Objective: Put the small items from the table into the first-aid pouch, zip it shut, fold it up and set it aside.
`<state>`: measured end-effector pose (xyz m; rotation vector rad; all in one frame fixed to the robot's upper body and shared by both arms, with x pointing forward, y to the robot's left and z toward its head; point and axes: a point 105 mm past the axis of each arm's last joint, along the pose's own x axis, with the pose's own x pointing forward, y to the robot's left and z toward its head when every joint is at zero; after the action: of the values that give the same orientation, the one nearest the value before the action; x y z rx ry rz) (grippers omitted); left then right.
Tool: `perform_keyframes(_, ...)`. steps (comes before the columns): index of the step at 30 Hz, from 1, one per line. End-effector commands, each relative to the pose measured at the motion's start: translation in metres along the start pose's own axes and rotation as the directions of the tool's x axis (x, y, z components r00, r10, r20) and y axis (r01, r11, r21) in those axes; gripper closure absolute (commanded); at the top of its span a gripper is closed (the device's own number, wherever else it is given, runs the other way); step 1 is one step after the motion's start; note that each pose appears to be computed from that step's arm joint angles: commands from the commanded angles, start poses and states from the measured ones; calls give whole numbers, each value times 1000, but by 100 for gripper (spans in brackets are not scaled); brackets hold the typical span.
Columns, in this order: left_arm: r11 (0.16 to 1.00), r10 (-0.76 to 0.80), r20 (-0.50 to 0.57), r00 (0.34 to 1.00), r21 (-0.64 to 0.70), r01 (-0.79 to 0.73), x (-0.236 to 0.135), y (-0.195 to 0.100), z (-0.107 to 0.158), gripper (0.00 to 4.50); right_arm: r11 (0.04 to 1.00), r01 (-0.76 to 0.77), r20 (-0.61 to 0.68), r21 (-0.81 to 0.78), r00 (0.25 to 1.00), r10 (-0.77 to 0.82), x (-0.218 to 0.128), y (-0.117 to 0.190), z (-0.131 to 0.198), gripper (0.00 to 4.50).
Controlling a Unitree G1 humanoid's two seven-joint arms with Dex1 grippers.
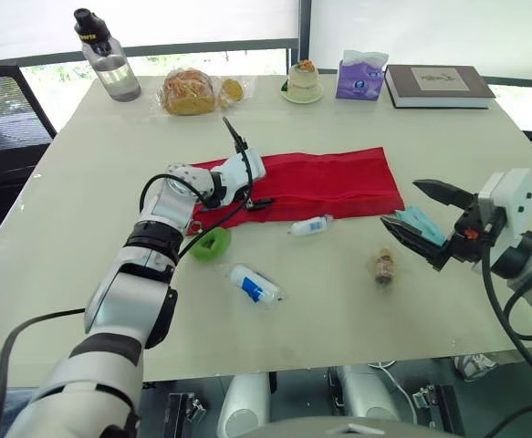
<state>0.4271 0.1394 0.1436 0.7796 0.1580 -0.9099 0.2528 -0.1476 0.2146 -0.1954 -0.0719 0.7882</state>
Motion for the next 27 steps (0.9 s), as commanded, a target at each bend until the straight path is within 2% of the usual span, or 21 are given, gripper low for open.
perform_keyframes(1,1000,10,39,999,24,-11,-1,7,10,166,999,17,27,-40,1000,-16,-6,0,11,0)
perform_keyframes(5,1000,-4,39,999,28,2,0,5,9,340,999,15,25,-36,1000,-14,-8,1,11,0)
perform_keyframes(6,1000,-8,40,999,28,7,0,4,9,411,999,13,25,-35,1000,-12,-8,1,11,0)
perform_keyframes(8,1000,-19,46,999,19,18,0,3,8,441,1000,1,26,-29,1000,0,-8,2,11,0)
perform_keyframes(13,1000,-3,26,1000,-17,3,-6,7,-1,441,997,-72,18,-39,997,73,-5,14,9,0)
perform_keyframes(17,998,-3,0,1000,-55,3,-18,11,-15,441,986,-168,-11,-22,986,167,6,36,-3,0)
perform_keyframes(27,997,-73,-4,997,-40,73,-40,3,-23,441,926,-375,-29,51,926,376,55,90,-39,0)
